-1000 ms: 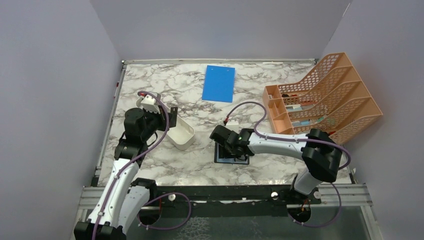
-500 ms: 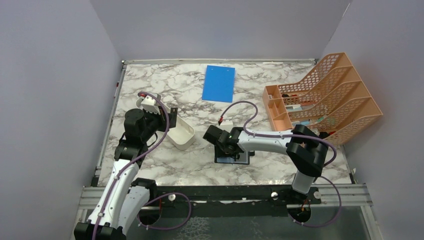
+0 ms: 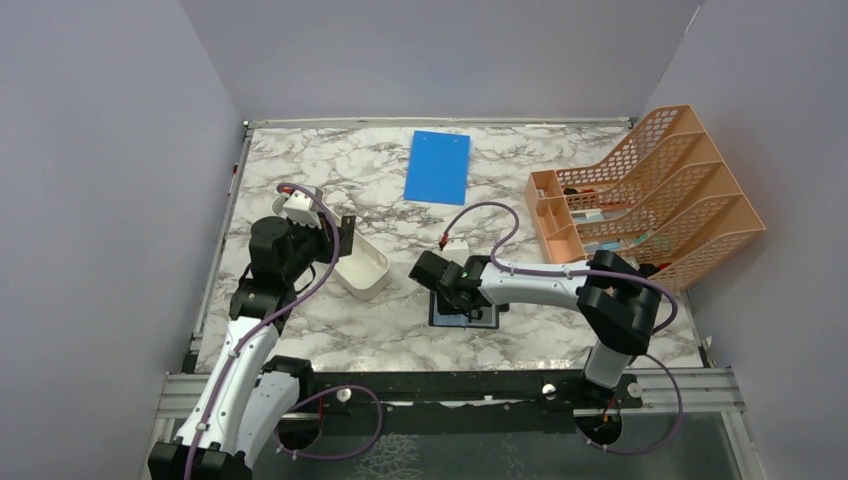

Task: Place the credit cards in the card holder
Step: Insert the credit card into the card holder.

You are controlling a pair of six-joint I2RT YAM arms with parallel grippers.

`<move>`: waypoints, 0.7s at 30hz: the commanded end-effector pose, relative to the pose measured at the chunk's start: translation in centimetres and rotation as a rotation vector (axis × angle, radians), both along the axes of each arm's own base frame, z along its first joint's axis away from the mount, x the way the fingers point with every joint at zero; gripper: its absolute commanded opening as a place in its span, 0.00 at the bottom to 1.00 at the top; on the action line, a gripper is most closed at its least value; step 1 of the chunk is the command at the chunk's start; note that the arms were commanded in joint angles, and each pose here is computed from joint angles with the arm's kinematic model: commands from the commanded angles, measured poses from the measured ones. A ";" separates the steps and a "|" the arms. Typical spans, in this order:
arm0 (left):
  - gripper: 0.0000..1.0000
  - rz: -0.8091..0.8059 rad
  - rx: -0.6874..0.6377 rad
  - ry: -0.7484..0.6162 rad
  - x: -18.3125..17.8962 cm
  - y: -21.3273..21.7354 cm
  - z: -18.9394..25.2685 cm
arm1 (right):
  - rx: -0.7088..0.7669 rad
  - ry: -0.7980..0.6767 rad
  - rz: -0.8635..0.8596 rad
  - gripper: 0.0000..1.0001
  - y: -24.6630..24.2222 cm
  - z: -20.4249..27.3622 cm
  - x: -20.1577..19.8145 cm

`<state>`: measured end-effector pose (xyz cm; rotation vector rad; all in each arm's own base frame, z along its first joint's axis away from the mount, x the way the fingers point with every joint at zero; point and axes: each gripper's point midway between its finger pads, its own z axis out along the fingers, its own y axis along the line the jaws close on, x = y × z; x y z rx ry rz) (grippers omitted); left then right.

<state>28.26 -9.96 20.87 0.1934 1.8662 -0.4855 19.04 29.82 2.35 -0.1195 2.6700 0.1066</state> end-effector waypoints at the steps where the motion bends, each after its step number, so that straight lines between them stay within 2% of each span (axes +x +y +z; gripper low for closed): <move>1: 0.00 0.005 0.006 -0.031 0.4 0.1 0.7 | 0.025 -0.037 0.010 0.10 0.1 0.6 0.2; 7: 0.00 -0.056 -0.063 0.017 0.1 -1.4 0.7 | 0.132 -0.096 0.061 0.08 1.1 2.2 0.5; 15: 0.00 -0.218 -0.341 0.198 -2.3 -5.9 0.9 | 0.359 -0.120 0.137 0.08 3.0 4.1 0.0; 21: 0.00 -0.247 -0.390 0.272 -3.8 -8.2 -0.3 | 0.442 -0.119 0.134 0.08 2.4 4.6 0.0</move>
